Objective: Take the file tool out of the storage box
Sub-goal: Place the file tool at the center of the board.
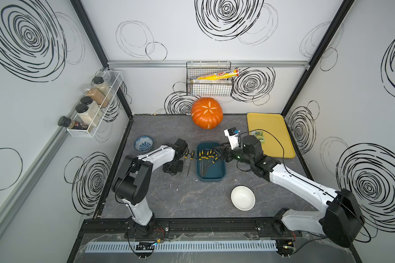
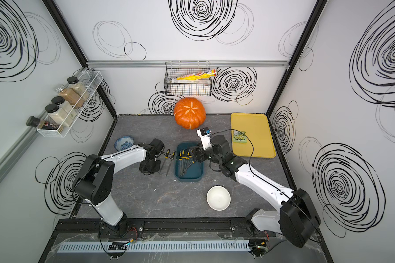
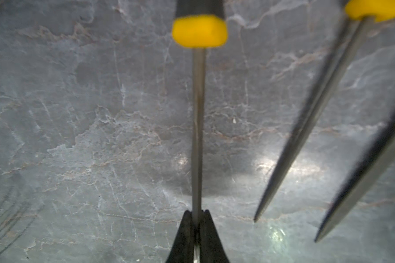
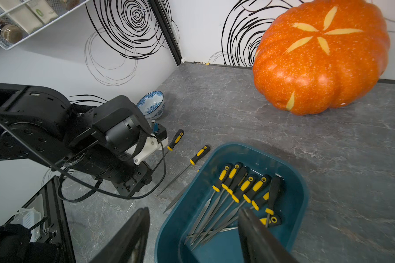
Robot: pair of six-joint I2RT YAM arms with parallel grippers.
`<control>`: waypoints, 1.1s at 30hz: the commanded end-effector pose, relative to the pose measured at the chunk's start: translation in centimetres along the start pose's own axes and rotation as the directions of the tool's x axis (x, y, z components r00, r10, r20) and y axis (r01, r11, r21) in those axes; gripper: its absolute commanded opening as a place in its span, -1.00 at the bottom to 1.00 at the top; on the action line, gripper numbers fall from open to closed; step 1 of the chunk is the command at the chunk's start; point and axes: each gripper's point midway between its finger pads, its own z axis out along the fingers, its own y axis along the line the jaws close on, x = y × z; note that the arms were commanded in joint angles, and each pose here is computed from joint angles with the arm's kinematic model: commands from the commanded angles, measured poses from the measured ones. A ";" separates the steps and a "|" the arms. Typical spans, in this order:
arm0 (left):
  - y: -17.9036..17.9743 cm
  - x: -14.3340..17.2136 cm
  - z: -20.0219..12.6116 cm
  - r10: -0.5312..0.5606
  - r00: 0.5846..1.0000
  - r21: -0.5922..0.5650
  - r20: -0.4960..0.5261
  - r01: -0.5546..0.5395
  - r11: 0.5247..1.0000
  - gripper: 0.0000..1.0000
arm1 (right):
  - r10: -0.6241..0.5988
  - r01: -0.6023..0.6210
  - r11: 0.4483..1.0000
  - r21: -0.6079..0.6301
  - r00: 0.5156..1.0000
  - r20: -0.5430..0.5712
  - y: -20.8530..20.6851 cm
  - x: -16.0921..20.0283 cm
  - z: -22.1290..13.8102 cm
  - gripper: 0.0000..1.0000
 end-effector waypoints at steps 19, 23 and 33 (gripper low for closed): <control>-0.3 -0.1 1.5 0.108 0.981 -0.008 -0.161 -0.110 0.994 -1.00 | -0.009 0.008 1.000 0.013 1.000 0.003 -0.4 0.3 -0.4 0.32; -0.4 0.0 1.9 0.111 0.978 -0.003 -0.179 -0.113 0.994 -1.00 | -0.002 0.002 1.000 0.011 1.000 -0.007 -0.5 0.6 -0.1 0.32; -0.4 0.4 2.6 0.113 0.973 -0.002 -0.201 -0.116 0.993 -0.99 | 0.008 -0.008 1.000 0.014 0.999 -0.035 -0.9 1.5 0.9 0.32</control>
